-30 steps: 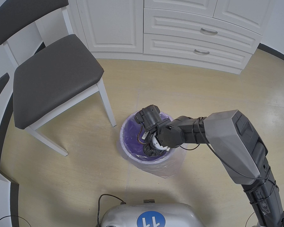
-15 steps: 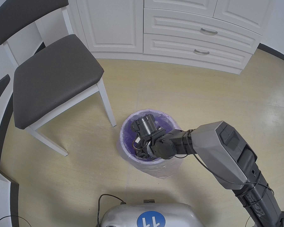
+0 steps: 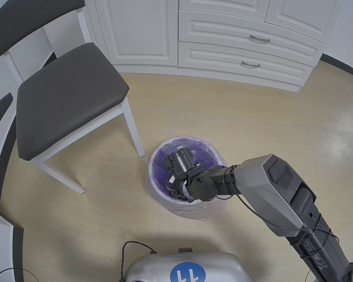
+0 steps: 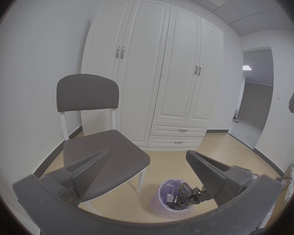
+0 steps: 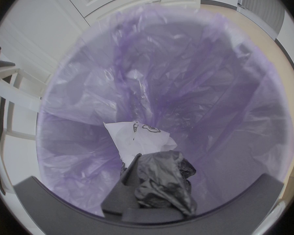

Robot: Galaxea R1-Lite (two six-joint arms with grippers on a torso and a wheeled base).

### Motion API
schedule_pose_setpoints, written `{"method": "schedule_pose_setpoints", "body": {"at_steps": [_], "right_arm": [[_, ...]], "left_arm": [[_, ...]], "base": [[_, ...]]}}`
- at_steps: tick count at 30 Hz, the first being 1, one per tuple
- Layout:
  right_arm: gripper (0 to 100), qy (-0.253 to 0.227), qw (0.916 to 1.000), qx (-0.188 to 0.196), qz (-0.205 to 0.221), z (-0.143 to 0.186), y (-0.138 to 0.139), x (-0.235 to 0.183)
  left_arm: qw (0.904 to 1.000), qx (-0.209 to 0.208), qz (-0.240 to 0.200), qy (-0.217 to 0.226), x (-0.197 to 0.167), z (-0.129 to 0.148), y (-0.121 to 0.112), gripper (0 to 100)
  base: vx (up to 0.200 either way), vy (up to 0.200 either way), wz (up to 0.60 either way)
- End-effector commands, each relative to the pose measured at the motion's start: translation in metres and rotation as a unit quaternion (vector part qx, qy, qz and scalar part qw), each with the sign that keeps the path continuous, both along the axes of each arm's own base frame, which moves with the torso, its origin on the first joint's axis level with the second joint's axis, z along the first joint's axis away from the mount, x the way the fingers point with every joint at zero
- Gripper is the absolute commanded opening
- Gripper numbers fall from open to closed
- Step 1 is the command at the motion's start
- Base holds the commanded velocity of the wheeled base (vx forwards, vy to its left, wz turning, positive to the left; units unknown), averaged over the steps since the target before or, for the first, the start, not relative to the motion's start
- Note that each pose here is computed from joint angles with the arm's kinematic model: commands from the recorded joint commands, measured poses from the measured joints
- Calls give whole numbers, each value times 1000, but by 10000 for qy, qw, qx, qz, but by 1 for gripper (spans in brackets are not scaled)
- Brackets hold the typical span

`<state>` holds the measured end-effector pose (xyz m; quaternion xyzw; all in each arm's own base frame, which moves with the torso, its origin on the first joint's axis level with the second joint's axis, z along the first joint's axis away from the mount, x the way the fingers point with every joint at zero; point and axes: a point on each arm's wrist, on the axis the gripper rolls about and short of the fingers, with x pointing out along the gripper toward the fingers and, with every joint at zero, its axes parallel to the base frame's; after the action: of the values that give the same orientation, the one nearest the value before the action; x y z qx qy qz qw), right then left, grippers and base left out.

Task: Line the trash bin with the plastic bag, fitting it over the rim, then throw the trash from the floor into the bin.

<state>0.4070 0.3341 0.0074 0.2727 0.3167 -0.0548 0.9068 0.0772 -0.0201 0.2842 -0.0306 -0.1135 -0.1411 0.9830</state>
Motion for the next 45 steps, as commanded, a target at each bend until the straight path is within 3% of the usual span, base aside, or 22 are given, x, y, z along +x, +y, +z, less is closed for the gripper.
{"method": "schedule_pose_setpoints", "body": {"at_steps": [1,6,20,21,37,42,45], "right_arm": [[0,-154,9998,156,17,36,1,-6],[0,-226,9995,214,-67,51,-8,-2],[0,-69,9999,54,-75,37,-7,-3],[100,-69,9999,54,-67,38,-6,-4],[100,-150,9997,136,-99,48,-9,-3],[100,-314,9992,123,-193,68,-13,-4],[100,-262,9995,-56,-169,97,-22,-12]], "left_arm": [[10000,-2,-1,5,0,0,0,100],[10000,-4,-1,-2,0,0,0,100],[10000,-1,1,-19,-1,0,0,100],[10000,-9,6,-17,-1,0,0,100],[10000,-6,8,-34,-2,0,0,100],[10000,-1,-7,-19,-2,0,0,100],[10000,11,-22,25,0,-1,0,100]], "base": [[0,0,0],[0,0,0],[0,0,0],[0,0,0],[0,0,0],[0,0,0],[0,0,0]]}}
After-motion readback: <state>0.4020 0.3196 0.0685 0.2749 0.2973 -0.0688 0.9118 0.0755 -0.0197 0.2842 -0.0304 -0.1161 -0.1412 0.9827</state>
